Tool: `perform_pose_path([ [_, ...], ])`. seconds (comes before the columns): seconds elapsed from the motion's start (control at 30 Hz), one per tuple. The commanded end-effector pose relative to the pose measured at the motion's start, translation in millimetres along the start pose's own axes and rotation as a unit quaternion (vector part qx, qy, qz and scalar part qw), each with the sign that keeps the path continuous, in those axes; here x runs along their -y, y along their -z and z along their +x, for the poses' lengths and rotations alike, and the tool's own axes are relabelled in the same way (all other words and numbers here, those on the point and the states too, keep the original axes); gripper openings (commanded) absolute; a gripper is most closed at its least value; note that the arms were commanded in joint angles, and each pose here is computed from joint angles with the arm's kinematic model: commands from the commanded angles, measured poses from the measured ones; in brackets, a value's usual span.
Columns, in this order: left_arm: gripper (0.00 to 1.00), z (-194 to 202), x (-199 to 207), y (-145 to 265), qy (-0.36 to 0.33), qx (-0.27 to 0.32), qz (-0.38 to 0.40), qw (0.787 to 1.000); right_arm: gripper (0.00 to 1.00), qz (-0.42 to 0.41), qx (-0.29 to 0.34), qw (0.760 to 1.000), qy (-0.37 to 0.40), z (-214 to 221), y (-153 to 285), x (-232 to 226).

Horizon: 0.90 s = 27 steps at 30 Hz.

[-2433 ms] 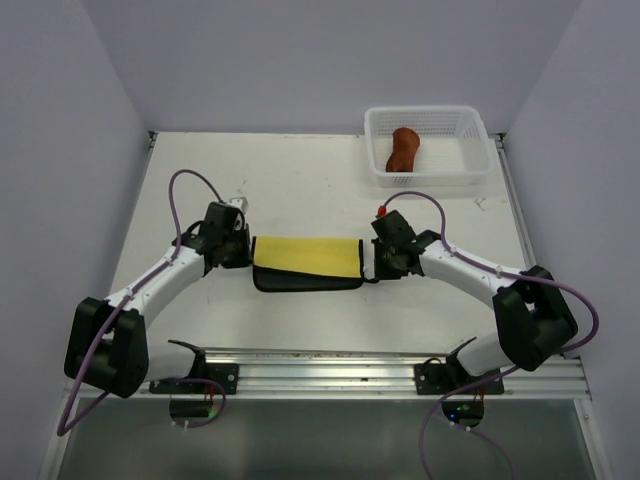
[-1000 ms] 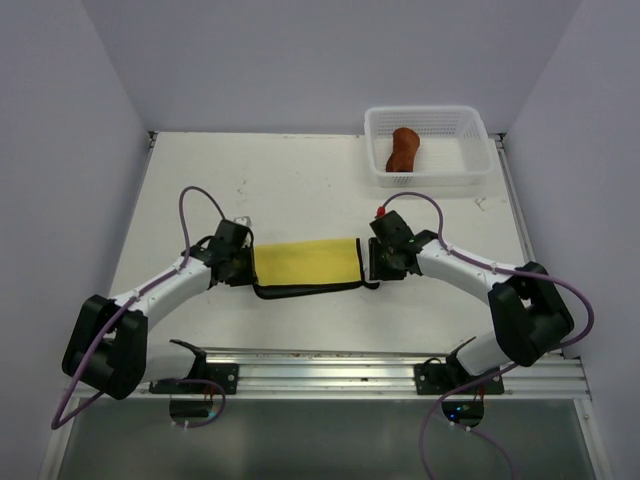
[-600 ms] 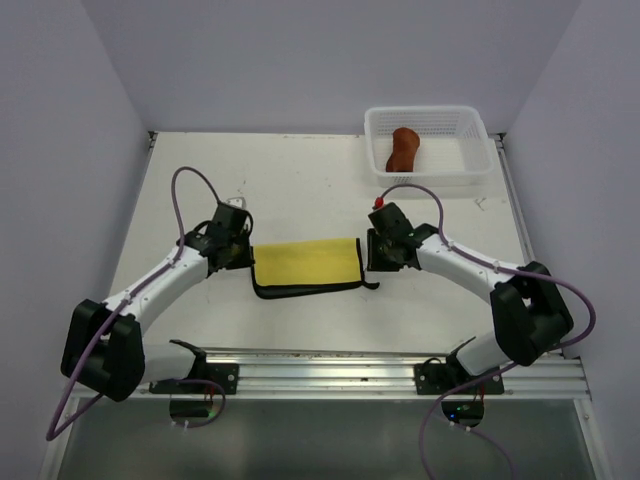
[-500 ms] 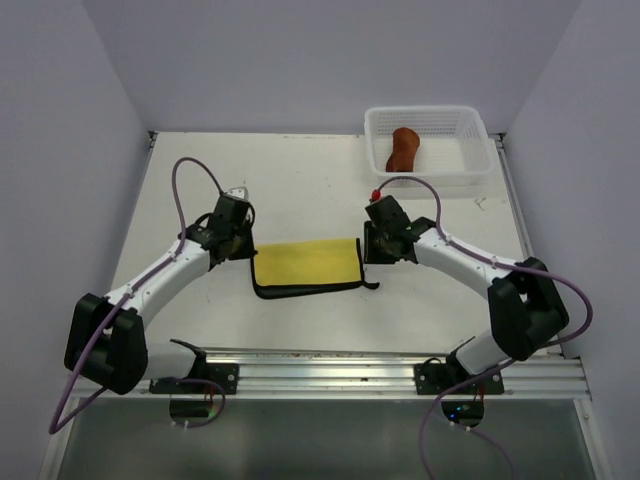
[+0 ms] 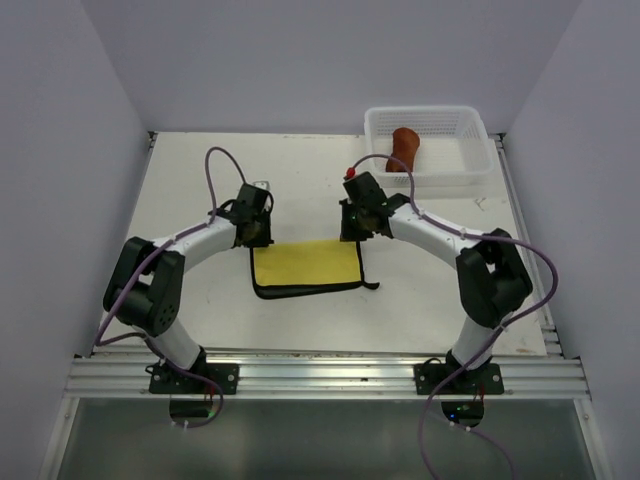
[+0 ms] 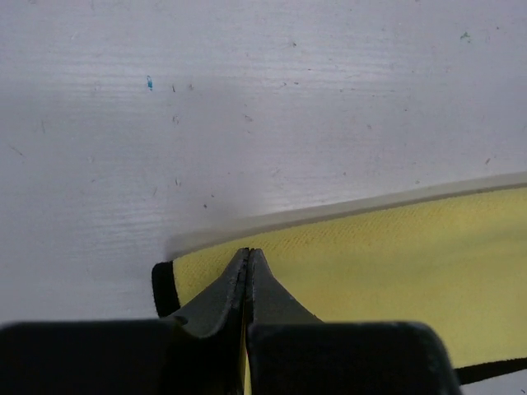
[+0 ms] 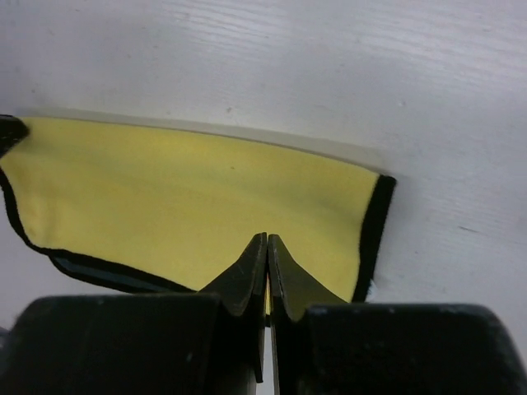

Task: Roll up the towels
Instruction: Fold the towel

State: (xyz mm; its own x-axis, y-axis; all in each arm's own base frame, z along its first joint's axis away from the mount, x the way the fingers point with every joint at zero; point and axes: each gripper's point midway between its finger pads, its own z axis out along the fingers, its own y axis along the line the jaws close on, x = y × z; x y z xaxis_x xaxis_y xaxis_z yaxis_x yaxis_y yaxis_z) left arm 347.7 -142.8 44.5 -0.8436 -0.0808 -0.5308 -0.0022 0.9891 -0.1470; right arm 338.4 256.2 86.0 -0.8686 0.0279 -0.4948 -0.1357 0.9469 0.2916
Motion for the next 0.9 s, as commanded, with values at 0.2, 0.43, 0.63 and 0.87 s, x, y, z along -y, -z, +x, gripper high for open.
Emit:
perform_pose_path([
  [0.2,0.00,2,-6,-23,0.013,0.020,-0.013,1.000,0.08,-0.139,-0.041,0.989,0.001,-1,-37,-103],
  [0.43,0.00,7,-16,-22,0.018,0.026,-0.033,0.999,0.08,-0.176,-0.072,0.982,-0.014,9,-60,-130],
  [0.63,0.00,1,-15,-18,0.021,0.041,-0.032,0.998,0.09,-0.172,-0.080,0.982,-0.022,15,-71,-128],
  [0.87,0.00,9,-23,-22,0.020,0.029,-0.051,0.998,0.12,-0.136,-0.082,0.987,-0.037,13,-80,-101],
])
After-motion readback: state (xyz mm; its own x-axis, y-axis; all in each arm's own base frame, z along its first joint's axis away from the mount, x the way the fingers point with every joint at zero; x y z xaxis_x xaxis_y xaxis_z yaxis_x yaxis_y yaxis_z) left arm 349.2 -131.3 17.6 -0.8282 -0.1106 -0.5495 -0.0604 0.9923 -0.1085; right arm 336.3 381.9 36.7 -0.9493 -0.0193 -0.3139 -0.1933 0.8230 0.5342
